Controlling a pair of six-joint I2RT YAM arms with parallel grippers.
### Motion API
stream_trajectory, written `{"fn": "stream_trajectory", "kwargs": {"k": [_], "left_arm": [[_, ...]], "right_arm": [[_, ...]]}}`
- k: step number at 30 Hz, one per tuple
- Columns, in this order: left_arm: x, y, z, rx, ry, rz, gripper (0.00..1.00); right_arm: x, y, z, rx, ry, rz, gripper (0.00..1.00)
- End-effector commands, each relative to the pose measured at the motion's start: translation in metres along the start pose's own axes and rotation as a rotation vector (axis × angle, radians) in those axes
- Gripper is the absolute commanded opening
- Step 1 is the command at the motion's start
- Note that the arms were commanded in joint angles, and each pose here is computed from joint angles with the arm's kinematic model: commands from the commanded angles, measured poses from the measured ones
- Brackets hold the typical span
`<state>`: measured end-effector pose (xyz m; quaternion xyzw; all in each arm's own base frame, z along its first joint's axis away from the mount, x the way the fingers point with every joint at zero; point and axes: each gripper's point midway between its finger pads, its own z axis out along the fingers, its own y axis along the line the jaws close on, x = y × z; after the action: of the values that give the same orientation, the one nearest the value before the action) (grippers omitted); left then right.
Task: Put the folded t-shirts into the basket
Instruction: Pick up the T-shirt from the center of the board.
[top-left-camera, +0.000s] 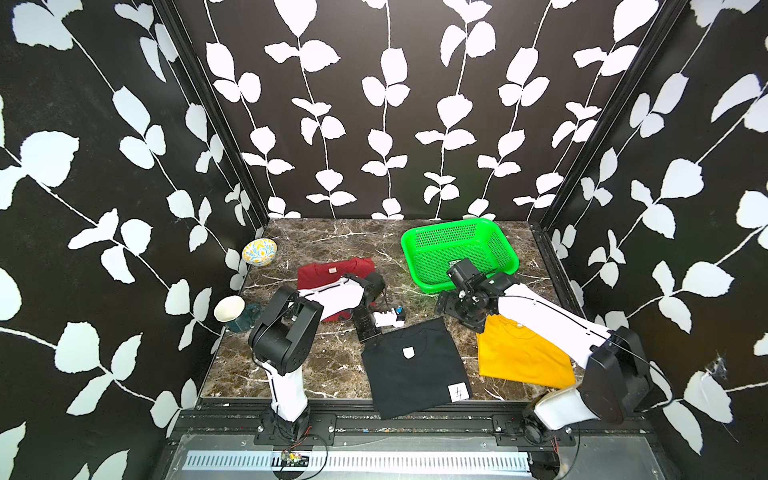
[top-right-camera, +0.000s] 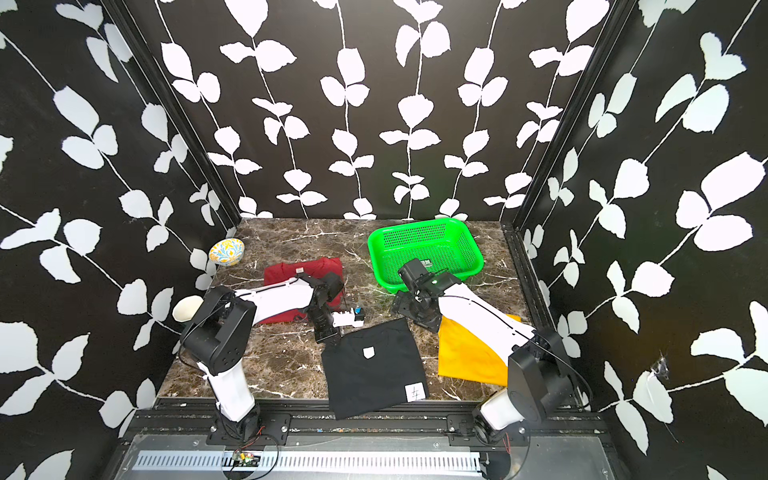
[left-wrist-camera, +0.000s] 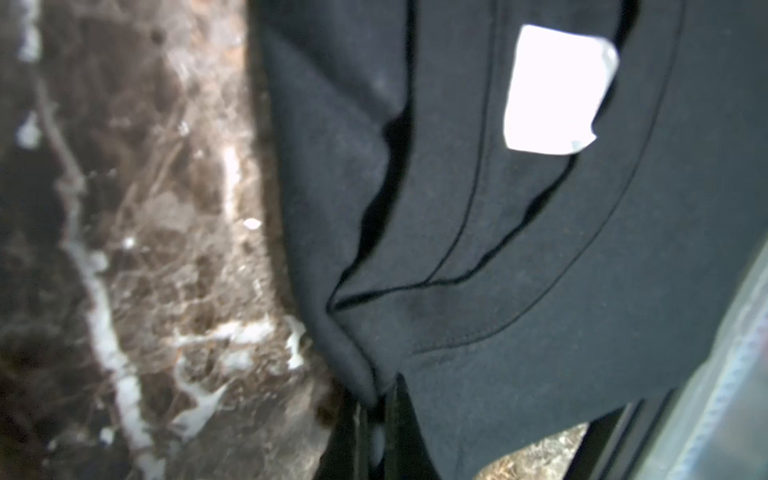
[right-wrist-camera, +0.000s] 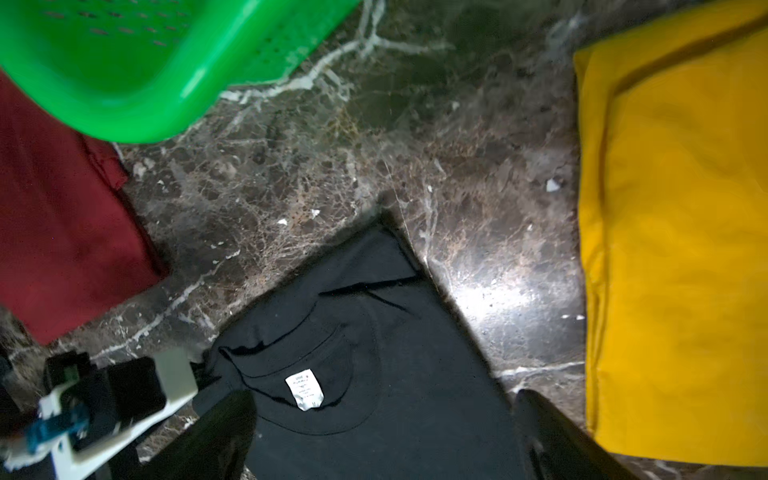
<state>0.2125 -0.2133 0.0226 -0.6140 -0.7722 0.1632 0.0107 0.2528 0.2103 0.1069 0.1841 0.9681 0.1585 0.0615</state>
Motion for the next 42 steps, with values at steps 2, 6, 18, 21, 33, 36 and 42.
{"fn": "stream_trajectory", "kwargs": {"k": [2, 6, 18, 21, 33, 36, 42], "left_arm": [[-0.011, -0.01, -0.01, -0.136, -0.014, 0.166, 0.0], [-0.027, -0.019, -0.021, -0.225, -0.053, 0.249, 0.0], [-0.042, -0.026, -0.045, -0.331, -0.116, 0.338, 0.0], [-0.043, -0.028, -0.046, -0.338, -0.12, 0.353, 0.0], [-0.043, -0.034, -0.068, -0.407, -0.168, 0.399, 0.0], [-0.043, -0.037, -0.071, -0.409, -0.177, 0.413, 0.0], [-0.044, -0.039, -0.077, -0.415, -0.185, 0.43, 0.0]], "right_arm": [[0.021, 0.028, 0.025, -0.113, 0.092, 0.207, 0.98], [0.023, 0.035, 0.029, -0.073, 0.091, 0.25, 0.98], [0.029, 0.015, 0.067, 0.111, 0.155, 0.318, 0.97], [0.024, 0.01, 0.071, 0.134, 0.134, 0.319, 0.91], [0.013, -0.007, 0.082, 0.207, 0.165, 0.322, 0.75], [0.009, -0.009, 0.076, 0.192, 0.142, 0.325, 0.54], [0.006, -0.01, 0.059, 0.132, 0.13, 0.355, 0.11]]}}
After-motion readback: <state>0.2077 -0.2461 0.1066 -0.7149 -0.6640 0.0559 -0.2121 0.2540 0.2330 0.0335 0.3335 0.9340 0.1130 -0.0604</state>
